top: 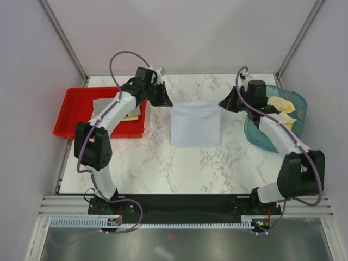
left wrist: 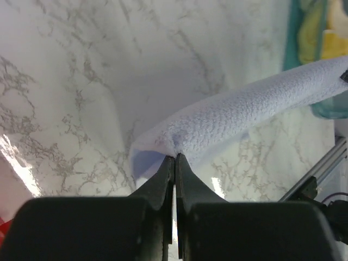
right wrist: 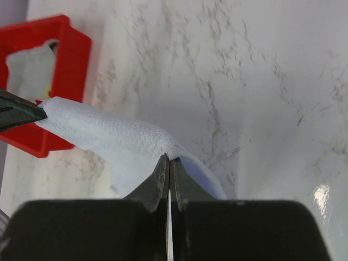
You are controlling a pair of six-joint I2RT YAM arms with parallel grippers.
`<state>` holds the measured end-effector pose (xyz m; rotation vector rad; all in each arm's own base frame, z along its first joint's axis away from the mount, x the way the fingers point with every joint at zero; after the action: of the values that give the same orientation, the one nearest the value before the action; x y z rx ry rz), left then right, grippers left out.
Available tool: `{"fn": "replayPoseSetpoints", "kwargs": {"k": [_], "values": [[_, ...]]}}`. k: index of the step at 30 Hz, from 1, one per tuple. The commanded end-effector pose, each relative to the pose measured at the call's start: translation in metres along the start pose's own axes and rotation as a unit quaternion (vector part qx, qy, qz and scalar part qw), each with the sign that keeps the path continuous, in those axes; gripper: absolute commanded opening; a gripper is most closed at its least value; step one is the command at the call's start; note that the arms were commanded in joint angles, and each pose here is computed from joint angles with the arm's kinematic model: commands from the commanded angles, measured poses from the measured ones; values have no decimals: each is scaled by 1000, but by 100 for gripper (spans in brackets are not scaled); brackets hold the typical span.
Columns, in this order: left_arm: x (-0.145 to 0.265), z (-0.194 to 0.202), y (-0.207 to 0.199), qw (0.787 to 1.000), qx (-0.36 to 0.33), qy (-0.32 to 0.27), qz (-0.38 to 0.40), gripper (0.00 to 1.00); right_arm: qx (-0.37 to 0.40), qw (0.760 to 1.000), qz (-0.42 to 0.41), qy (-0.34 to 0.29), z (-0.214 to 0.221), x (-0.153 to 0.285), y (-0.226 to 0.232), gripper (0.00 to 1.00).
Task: Fold and stack the towels
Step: Fold the towel
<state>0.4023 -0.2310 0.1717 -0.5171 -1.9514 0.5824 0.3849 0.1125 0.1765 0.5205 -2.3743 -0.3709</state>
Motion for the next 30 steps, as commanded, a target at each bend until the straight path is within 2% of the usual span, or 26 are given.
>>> {"fn": "replayPoseSetpoints", "kwargs": {"k": [1,5,6,11,14,18,20,22,29,30], "values": [[69,-14,-56,990,-84,-75,86,2,39,996,9,-83,-33,53,20,0],[101,12,-74,978,-136,-98,125,2,64,987,-11,-149,-48,113,50,0],[120,17,-86,971,-150,-115,143,2,66,985,-16,-158,-47,122,54,0],[156,52,-106,958,-177,-136,181,2,83,973,-31,-213,-33,178,76,0],[179,76,-120,948,-197,-151,200,2,81,971,-49,-222,-18,198,85,0],[197,104,-119,947,-189,-168,198,2,55,973,-82,-207,12,209,93,0],[192,114,-108,954,-172,-162,186,2,47,972,-83,-215,19,213,93,0],[176,116,-94,961,-164,-157,161,2,28,975,-83,-206,30,198,85,0],[80,100,-49,979,-151,-121,59,2,-20,983,-59,-172,48,107,41,0],[51,101,-33,985,-140,-91,37,2,-24,985,-46,-166,51,95,32,0]]}}
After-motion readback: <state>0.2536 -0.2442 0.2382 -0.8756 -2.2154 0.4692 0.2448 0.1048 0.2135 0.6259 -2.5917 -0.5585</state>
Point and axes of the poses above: each gripper's point midway between its finger pads, its own x axis back along the fingers, its own y axis along the line the jaws close on, z = x × y, the point moved 4 cm from there along x, back along the fingers, and after that the axes turned 11 degrees about x, right-handed, at the moved point
